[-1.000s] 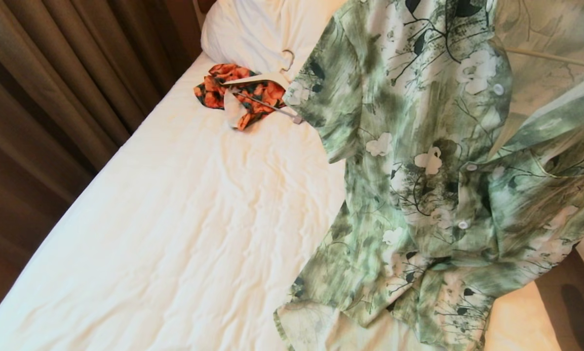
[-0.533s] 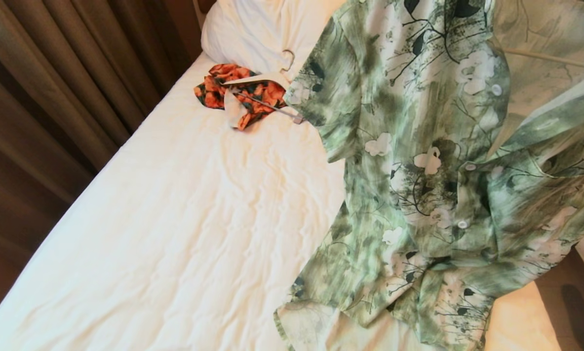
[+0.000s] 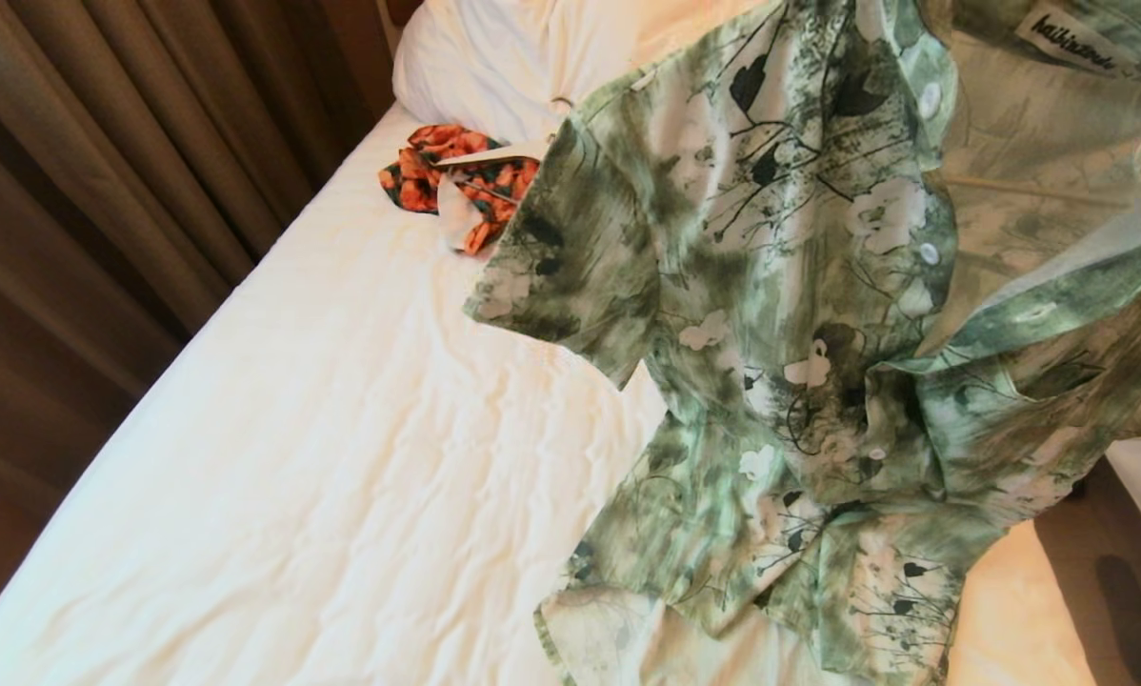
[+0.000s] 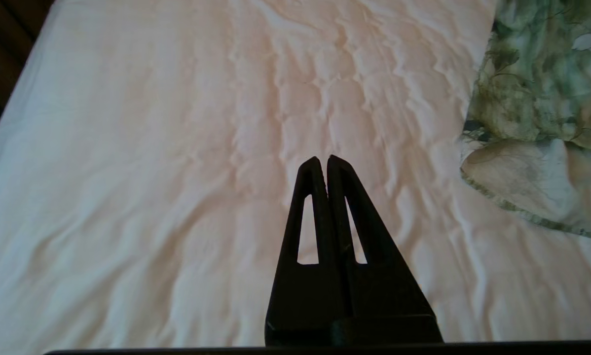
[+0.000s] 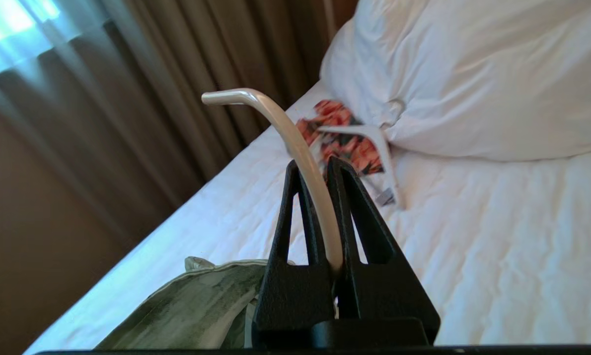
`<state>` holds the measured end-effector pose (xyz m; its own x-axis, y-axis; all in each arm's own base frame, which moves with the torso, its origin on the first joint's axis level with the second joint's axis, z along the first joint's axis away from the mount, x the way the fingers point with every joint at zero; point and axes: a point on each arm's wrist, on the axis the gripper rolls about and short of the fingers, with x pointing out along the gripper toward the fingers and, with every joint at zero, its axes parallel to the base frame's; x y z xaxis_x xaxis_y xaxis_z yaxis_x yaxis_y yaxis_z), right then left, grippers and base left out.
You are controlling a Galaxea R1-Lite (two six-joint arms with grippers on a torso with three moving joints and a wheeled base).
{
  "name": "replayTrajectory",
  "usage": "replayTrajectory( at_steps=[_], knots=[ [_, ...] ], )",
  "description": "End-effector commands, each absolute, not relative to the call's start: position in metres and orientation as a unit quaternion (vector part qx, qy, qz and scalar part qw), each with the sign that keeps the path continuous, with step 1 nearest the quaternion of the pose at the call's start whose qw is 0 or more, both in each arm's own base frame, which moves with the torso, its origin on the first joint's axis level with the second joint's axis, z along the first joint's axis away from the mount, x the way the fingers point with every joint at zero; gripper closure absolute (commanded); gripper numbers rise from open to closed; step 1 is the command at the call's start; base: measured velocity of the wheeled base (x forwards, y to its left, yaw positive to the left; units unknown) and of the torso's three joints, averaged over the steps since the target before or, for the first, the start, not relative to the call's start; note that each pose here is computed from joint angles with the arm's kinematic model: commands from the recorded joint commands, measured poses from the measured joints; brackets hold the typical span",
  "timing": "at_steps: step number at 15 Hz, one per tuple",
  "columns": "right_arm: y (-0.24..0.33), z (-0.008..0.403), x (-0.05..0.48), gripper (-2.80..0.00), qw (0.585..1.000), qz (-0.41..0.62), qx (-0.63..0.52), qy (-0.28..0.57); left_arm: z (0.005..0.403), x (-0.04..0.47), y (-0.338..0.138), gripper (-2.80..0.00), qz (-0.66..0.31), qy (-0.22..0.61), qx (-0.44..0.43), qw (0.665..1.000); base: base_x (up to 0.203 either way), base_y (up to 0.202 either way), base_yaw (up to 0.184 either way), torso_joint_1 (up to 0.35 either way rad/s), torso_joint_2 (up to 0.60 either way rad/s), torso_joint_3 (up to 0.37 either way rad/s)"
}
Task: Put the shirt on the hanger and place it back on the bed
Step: Take the clothes hanger out of the clothes
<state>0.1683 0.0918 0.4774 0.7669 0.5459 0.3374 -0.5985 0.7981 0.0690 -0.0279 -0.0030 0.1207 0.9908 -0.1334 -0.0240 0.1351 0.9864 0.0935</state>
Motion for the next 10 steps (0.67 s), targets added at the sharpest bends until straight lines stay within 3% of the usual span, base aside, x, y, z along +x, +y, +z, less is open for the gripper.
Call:
replayTrajectory(
  at_steps=[1,5,10],
  knots=[
    [0.093,0.475,0.17,0.0,0.934,0.32,0.08,-0.14,0.134,-0.015,-0.003,0.0,-0.086,0.051,0.04,0.994,0.0,0.0,0.0,0.0,0.0,0.0],
    [0.087,0.476,0.168,0.0,0.922,0.359,0.062,-0.13,0.176,0.023,-0.007,0.0,-0.166,0.11,0.02,0.98,0.0,0.0,0.0,0.0,0.0,0.0],
    [0.088,0.46,0.185,0.0,0.922,0.379,0.006,-0.082,0.213,0.109,-0.02,0.0,-0.273,0.154,0.004,0.95,0.0,0.0,0.0,0.0,0.0,0.0]
  ],
)
